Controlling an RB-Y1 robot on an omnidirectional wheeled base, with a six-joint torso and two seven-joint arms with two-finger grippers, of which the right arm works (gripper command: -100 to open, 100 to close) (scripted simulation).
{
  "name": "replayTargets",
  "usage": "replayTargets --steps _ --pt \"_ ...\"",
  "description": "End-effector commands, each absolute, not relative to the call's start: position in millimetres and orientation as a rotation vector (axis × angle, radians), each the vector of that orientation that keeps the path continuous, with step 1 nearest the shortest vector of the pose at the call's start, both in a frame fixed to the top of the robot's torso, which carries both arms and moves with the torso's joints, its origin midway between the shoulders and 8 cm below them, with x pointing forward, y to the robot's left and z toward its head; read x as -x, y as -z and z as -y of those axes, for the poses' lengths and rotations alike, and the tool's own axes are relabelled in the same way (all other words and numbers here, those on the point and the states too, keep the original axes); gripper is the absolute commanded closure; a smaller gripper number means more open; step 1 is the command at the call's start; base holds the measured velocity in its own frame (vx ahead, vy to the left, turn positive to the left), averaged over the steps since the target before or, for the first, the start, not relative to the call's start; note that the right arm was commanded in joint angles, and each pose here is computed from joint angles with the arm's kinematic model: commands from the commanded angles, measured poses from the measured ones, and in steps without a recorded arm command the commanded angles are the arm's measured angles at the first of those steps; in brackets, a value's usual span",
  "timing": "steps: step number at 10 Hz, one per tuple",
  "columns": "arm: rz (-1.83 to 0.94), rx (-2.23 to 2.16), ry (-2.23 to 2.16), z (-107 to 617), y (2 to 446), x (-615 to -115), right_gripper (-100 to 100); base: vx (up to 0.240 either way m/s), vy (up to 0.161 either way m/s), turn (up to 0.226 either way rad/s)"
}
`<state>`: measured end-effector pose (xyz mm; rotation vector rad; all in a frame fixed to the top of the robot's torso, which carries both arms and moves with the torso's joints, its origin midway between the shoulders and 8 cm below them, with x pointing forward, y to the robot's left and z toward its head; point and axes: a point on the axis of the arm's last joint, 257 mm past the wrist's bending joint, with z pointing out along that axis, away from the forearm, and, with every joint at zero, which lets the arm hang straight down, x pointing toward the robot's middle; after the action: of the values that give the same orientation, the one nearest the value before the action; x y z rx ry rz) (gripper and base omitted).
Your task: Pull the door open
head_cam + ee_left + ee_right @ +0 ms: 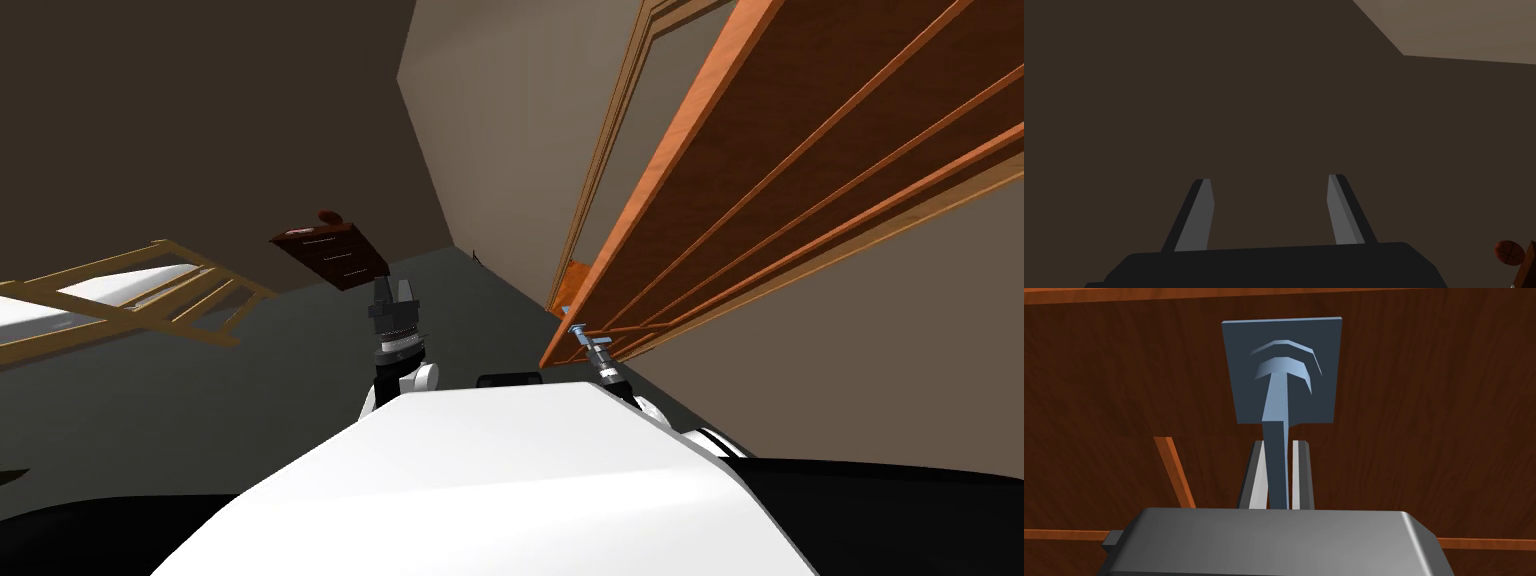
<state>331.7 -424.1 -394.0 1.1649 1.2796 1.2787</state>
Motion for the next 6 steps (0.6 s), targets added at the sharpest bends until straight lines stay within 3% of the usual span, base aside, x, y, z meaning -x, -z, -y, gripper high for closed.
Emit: replayTargets --steps 1,6 --pt "-1.284 -1.162 -1.285 418 394 -340 100 -0.208 -0.08 0.108" --pt "-1.29 -1.156 -1.29 410 393 -360 100 -0.181 -0.072 0.09"
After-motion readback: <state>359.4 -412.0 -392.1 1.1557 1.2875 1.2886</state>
